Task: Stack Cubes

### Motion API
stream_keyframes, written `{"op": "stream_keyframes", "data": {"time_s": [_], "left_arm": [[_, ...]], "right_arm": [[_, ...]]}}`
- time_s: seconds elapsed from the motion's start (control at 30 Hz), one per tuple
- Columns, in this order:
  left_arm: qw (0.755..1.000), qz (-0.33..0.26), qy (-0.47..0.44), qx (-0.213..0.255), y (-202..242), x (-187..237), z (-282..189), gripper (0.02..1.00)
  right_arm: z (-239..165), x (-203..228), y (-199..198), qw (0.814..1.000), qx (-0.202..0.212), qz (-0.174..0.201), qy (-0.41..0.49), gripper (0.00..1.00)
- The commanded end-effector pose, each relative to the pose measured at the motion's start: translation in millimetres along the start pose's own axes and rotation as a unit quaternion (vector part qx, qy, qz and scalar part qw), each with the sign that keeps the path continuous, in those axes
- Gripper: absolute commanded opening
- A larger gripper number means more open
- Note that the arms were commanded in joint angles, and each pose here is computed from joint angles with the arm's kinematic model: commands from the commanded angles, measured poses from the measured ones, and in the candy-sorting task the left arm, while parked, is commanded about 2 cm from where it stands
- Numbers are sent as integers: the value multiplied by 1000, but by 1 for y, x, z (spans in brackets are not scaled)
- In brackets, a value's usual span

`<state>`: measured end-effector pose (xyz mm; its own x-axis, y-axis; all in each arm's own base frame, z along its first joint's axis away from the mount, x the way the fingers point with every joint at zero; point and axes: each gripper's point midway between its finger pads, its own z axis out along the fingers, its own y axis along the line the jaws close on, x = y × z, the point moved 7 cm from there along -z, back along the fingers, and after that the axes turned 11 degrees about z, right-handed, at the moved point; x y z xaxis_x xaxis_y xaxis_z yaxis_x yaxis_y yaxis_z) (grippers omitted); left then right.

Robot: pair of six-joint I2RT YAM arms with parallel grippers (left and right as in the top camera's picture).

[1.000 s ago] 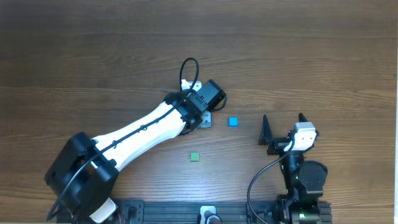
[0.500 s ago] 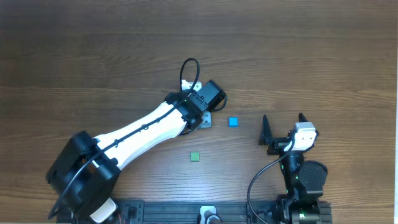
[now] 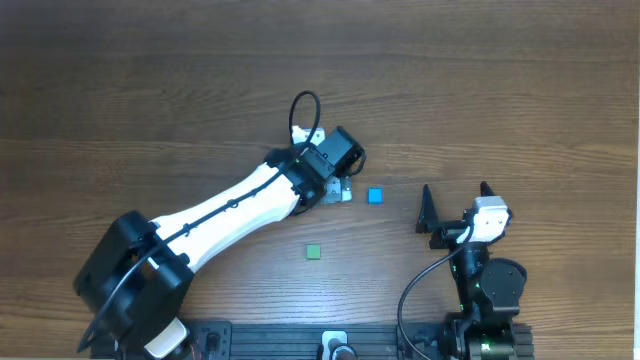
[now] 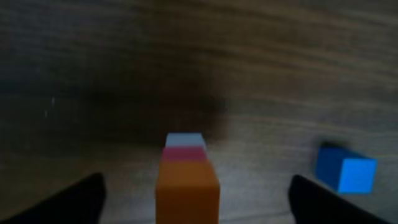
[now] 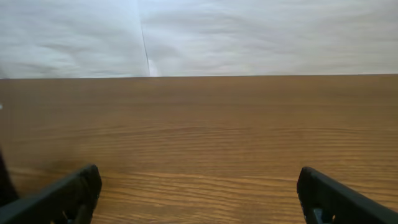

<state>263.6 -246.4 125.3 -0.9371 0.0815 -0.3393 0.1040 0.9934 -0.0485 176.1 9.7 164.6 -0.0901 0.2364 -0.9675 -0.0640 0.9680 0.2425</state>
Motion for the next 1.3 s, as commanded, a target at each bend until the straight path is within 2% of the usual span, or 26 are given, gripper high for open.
{"op": "stream_keyframes", "data": {"time_s": [0.03,0.1,0.2,0.33,0.47,0.53,0.57,0.73,0.93,1.1,1.3], "left_arm": [[997,-14,-70,24,6,-33,-8,996],[989,-9,-142,32,15,-61,-29,996],[981,-30,-190,21,39,-79,-57,996],[961,-93,-262,7,104,-97,-123,998],[938,-103,-330,-4,148,-90,-177,998],[911,-115,-396,-4,194,-57,-217,998],[903,-113,-415,-8,204,-45,-222,996],[877,-83,-473,-25,215,0,-215,998],[848,-31,-529,-20,221,47,-165,996],[841,-6,-539,-50,228,66,-131,996],[832,31,-549,-73,232,75,-115,996]], "right_arm": [[0,2,-1,1000,2,-3,0,993],[0,2,-1,1000,2,-3,0,993],[0,2,-1,1000,2,-3,0,993],[0,2,-1,1000,2,-3,0,993],[0,2,-1,1000,2,-3,0,993],[0,2,-1,1000,2,-3,0,993],[0,2,-1,1000,2,-3,0,993],[0,2,-1,1000,2,-3,0,993],[0,2,-1,1000,2,-3,0,991],[0,2,-1,1000,2,-3,0,993],[0,2,-1,1000,2,-3,0,993]]}}
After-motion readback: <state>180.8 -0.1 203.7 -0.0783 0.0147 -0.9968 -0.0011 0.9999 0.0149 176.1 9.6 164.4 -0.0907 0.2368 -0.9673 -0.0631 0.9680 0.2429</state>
